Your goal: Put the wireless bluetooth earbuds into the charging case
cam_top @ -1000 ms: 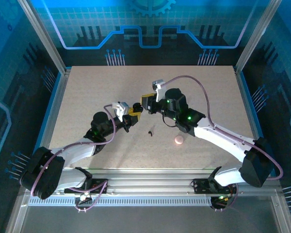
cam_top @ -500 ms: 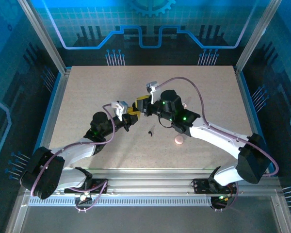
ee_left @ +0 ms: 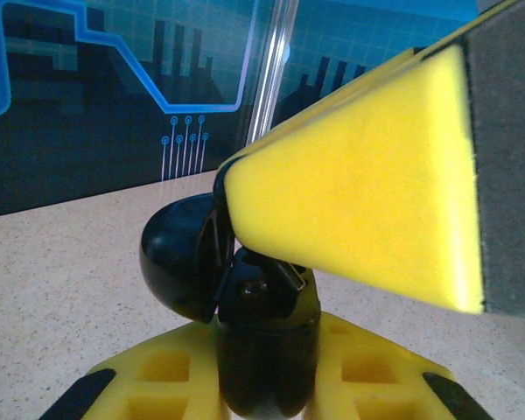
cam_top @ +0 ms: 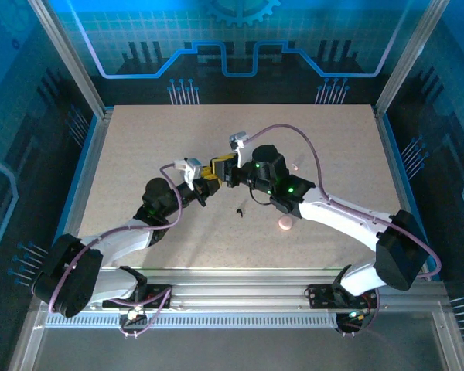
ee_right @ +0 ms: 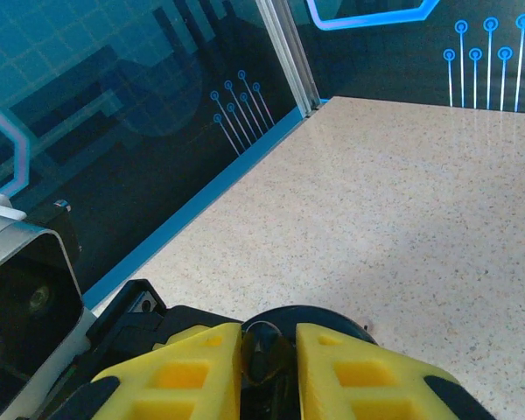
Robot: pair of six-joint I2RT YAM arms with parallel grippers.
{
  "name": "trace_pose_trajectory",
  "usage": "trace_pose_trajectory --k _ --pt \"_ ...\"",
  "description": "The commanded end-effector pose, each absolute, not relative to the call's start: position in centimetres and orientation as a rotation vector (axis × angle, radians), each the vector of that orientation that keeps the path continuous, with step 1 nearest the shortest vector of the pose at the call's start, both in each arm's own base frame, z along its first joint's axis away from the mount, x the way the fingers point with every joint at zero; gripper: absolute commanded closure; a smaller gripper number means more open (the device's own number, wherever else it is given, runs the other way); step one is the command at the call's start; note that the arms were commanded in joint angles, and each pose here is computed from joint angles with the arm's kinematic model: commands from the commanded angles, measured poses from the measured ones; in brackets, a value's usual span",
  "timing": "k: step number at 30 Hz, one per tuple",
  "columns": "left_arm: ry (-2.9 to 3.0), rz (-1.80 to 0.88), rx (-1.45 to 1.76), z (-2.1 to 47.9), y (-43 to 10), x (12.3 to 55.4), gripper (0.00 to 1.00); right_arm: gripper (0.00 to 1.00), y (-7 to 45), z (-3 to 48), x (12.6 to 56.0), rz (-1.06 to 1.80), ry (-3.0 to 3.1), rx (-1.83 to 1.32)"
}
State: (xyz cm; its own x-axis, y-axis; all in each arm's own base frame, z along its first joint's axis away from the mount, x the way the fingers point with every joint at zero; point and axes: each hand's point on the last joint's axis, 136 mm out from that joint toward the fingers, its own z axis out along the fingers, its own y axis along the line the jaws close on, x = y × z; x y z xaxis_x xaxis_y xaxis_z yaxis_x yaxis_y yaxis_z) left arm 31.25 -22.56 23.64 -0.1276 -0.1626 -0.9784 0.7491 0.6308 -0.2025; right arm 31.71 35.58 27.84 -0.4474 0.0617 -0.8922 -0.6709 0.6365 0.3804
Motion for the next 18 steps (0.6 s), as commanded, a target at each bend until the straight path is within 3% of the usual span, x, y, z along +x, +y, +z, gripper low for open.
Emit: trace_pose_trajectory --k 1,18 --pt "1.401 -0.854 0.495 27.1 -22.7 31.4 0.92 0.78 36.2 28.0 31.4 0.925 1.83 -0.506" --pt "1.364 -0.845 0.461 28.1 -22.6 32.1 0.92 0.77 35.1 26.2 30.8 0.802 1.879 -0.535"
